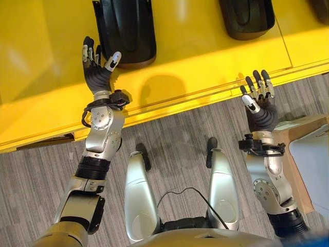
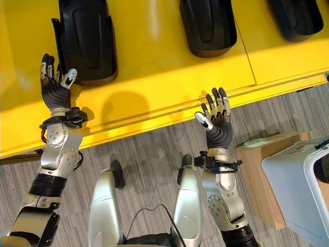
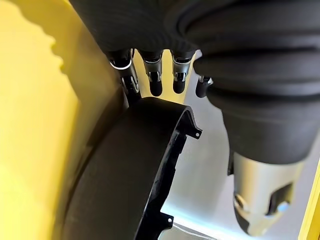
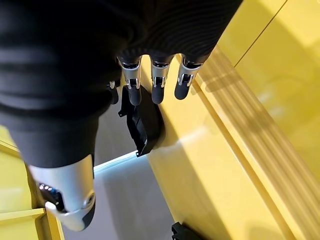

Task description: Move parts from the plastic box to the shelf.

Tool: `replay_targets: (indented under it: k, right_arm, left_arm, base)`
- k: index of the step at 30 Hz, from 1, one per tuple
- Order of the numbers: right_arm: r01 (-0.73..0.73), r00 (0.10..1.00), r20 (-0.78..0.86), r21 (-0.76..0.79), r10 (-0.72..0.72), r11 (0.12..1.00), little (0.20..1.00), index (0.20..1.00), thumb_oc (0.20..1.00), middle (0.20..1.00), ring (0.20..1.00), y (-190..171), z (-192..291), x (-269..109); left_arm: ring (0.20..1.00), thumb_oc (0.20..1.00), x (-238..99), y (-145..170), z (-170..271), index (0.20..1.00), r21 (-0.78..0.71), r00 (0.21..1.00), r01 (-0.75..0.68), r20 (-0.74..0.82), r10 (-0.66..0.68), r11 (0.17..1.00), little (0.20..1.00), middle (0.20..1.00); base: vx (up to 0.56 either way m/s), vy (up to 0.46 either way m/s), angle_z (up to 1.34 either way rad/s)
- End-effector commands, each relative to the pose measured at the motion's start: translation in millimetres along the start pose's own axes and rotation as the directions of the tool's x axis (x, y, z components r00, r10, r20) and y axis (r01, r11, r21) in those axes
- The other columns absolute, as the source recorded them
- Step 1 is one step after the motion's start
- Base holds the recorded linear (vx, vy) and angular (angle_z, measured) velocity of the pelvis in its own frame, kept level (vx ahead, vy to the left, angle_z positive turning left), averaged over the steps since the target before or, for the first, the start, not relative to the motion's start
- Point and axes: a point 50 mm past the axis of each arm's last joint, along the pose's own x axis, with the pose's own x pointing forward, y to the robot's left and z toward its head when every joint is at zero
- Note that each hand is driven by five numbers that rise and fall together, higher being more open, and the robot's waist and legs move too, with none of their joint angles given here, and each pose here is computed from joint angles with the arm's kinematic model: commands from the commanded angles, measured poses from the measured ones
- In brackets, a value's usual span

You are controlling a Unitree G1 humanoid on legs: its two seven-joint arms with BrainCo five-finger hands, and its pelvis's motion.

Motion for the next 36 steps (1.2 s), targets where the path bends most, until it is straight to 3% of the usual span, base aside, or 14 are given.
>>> replay_targets:
  k: [1, 36]
  right_arm:
    - [-0.008, 0.996, 0.09, 0.027, 0.006, 1.0, 1.0, 1.0, 1.0, 1.0, 1.0, -0.4, 15.7, 4.0]
    - [-0.016, 0.996, 0.087, 0.022, 0.014, 1.0, 1.0, 1.0, 1.0, 1.0, 1.0, -3.4, 16.4, 0.7]
  left_arm:
    - [1.0, 1.0, 0.6, -9.6, -10.0, 1.0, 0.051, 0.997, 0.066, -0.031, -0.064, 0.997, 1.0, 1.0]
    - [1.0, 1.0, -9.2, -30.0, -9.6, 1.0, 0.092, 0.977, 0.211, -0.029, -0.209, 0.973, 1.0, 1.0]
  base:
    - [0.0, 0.0, 0.0]
    - [0.0, 0.0, 0.0]
